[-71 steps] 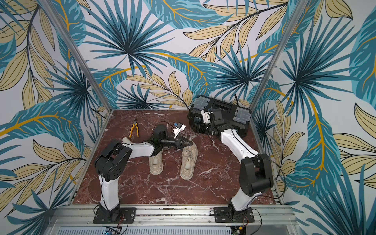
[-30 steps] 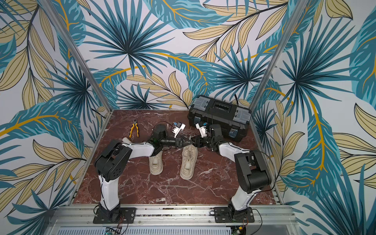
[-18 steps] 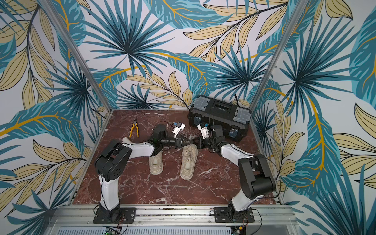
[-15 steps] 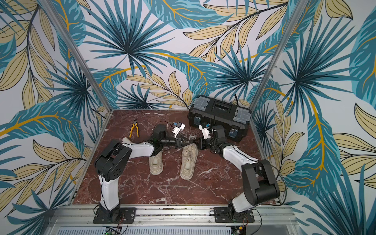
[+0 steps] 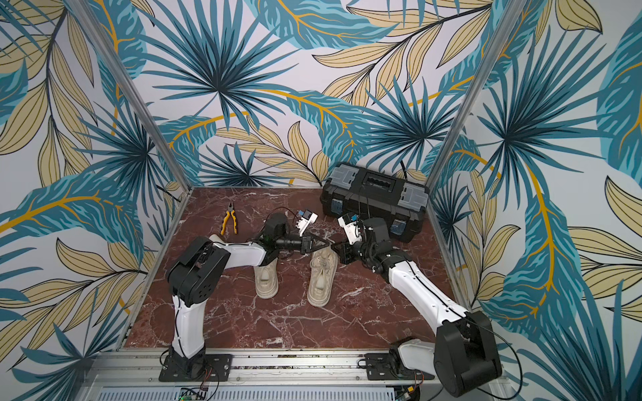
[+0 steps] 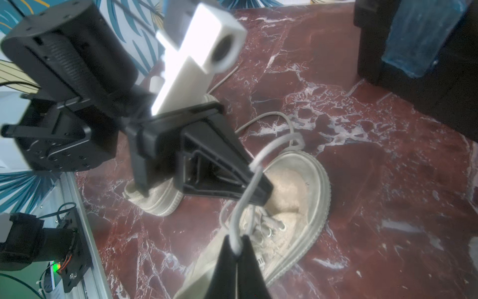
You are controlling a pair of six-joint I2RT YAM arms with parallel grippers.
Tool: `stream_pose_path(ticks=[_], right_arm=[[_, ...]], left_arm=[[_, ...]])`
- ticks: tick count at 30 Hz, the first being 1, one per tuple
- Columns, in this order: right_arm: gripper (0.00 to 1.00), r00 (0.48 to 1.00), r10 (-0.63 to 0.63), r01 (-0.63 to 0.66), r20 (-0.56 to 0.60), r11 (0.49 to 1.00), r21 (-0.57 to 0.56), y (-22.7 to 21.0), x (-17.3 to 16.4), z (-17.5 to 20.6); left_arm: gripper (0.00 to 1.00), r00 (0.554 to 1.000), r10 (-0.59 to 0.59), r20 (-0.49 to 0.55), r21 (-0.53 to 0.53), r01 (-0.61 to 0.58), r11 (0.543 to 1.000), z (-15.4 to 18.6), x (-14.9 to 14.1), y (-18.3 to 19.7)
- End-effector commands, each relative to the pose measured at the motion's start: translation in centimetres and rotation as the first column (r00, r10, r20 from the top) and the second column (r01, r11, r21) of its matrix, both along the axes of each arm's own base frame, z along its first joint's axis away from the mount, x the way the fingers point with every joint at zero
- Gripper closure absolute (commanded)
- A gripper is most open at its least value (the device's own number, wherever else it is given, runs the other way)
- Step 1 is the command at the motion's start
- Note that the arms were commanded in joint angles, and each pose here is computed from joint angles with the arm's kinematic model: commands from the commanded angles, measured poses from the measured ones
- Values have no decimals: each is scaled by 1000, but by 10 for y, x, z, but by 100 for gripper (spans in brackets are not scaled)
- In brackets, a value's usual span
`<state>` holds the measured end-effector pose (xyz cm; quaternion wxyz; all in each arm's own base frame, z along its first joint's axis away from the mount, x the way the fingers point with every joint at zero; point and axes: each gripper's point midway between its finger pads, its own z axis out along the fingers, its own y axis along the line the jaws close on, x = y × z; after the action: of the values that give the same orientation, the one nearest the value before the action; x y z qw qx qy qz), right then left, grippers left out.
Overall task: Tie the shoes
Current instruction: Cross the shoelace with the shoelace.
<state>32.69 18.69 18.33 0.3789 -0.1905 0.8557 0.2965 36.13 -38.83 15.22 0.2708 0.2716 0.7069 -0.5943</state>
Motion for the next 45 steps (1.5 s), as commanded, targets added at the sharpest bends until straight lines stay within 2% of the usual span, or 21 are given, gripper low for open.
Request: stream_pose_path(ticks=[1, 8, 22, 28, 36, 42, 45], right_arm=[[100, 1000, -21, 24, 22, 994, -111, -6, -5, -13], [100, 995, -50, 69, 87, 970, -234, -2, 1, -20], [100, 995, -9, 43, 98, 937, -348, 20, 8, -44], [100, 994, -12, 60, 104, 884, -464, 11, 10, -56], [100, 998, 2, 36, 65, 815, -578, 0, 2, -73], [100, 999, 22, 4, 36, 801, -599, 4, 0, -84], [96, 999, 34, -20, 11, 798, -603, 6, -1, -92]], left_arm=[[98, 1000, 3, 10, -6, -3, 1000, 6, 8, -8], [98, 1000, -5, -1, -7, 5, 1000, 5, 7, -11], [98, 999, -15, -42, 18, 15, 1000, -5, 10, -14], [98, 998, -23, -50, 17, 24, 1000, -6, 10, -15], [98, 998, -27, -59, 20, 28, 999, -10, 9, -16], [98, 998, -11, -62, 30, 13, 999, -14, 10, -14], [98, 998, 5, -58, 38, -3, 999, -16, 11, -13]])
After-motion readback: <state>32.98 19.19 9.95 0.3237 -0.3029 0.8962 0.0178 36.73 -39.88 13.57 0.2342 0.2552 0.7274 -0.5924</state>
